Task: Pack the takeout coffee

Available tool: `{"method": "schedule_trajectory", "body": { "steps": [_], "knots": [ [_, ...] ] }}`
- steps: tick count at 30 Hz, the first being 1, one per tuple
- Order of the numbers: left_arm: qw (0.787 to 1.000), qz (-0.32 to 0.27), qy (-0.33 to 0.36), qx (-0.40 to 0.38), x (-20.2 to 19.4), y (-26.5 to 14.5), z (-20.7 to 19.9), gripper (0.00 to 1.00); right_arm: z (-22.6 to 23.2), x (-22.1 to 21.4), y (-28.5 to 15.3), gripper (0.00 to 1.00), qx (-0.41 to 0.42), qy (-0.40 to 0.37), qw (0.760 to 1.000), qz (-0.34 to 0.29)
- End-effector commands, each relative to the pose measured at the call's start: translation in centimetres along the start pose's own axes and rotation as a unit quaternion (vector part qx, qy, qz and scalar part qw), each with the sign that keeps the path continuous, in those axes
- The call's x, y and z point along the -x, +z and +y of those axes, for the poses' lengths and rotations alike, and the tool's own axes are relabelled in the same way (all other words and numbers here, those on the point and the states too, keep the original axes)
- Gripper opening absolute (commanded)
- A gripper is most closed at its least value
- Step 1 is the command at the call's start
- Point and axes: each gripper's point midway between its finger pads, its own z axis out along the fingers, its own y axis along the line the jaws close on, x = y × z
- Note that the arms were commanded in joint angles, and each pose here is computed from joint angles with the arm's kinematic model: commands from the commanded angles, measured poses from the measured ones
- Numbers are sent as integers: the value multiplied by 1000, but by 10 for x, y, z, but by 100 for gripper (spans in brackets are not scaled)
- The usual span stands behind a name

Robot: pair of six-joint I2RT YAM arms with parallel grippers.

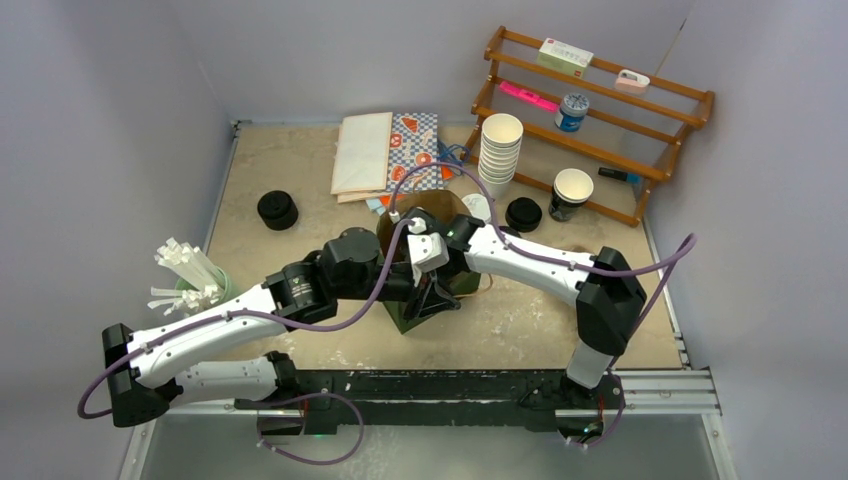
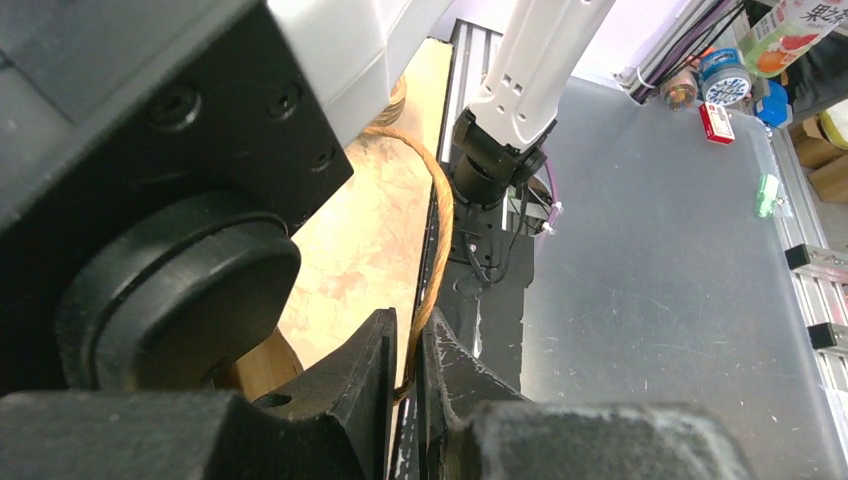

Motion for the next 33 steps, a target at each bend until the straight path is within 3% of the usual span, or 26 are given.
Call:
{"method": "schedule_trajectory", "body": {
  "steps": [1, 33],
  "knots": [
    [999, -32, 20, -11, 26, -7, -12, 14, -2, -12, 10, 15, -8, 7, 1000, 13],
    [999, -29, 26, -2, 39, -6, -14, 12, -4, -56, 67, 14, -1, 27, 998, 52]
  ]
}}
